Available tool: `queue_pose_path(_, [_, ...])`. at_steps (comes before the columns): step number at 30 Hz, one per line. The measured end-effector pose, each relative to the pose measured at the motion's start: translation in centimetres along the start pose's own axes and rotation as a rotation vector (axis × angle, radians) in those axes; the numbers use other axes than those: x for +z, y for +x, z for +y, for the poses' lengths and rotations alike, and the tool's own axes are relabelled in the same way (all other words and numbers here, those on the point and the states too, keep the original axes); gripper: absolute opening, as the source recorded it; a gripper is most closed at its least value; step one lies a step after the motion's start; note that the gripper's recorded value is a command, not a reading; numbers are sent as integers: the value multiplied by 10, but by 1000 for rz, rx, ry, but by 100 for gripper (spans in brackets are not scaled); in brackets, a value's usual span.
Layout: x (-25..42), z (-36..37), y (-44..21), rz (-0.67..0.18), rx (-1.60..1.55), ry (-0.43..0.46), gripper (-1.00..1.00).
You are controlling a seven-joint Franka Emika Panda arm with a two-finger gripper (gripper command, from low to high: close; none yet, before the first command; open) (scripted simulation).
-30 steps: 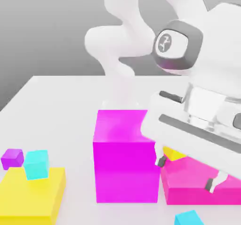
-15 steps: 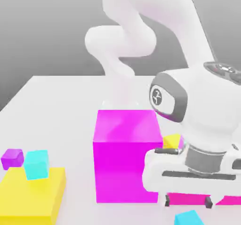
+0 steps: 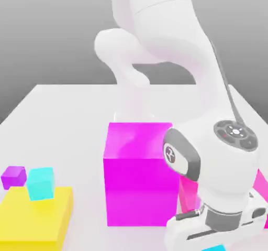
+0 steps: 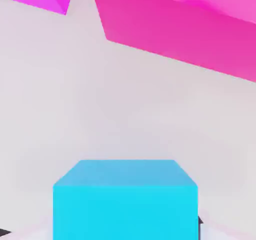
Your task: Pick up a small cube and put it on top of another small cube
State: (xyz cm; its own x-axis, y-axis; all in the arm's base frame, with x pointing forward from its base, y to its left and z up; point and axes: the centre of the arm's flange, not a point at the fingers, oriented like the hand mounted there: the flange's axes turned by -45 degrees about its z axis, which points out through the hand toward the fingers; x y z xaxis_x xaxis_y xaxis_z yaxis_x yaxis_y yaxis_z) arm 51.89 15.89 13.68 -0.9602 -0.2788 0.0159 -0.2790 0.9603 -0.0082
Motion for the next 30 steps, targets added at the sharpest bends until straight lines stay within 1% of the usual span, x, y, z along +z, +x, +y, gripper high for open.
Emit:
queue_pose_path(3, [-40, 0, -1, -15, 0, -6, -100])
queue_pose_path(5, [-63, -14, 0, -34, 45, -7, -100])
queue_pose_path(8, [-80, -80, 12, -53, 246, 0, -100])
queue_pose_path(12, [-91, -174, 51, -57, 554, 9, -100])
queue_pose_path(16, [-100, -261, 110, -60, 888, 10, -100])
queue_pose_path(20, [-107, -334, 188, -61, 1235, 2, -100])
queue_pose_path(24, [-108, -402, 304, -53, 1659, -14, -100])
queue_pose_path(26, [-102, -420, 366, -23, 1876, -19, -100])
queue_pose_path(27, [-97, -421, 374, -15, 1914, -19, -100])
queue_pose_path(30, [-82, -419, 372, -11, 1926, -15, -100])
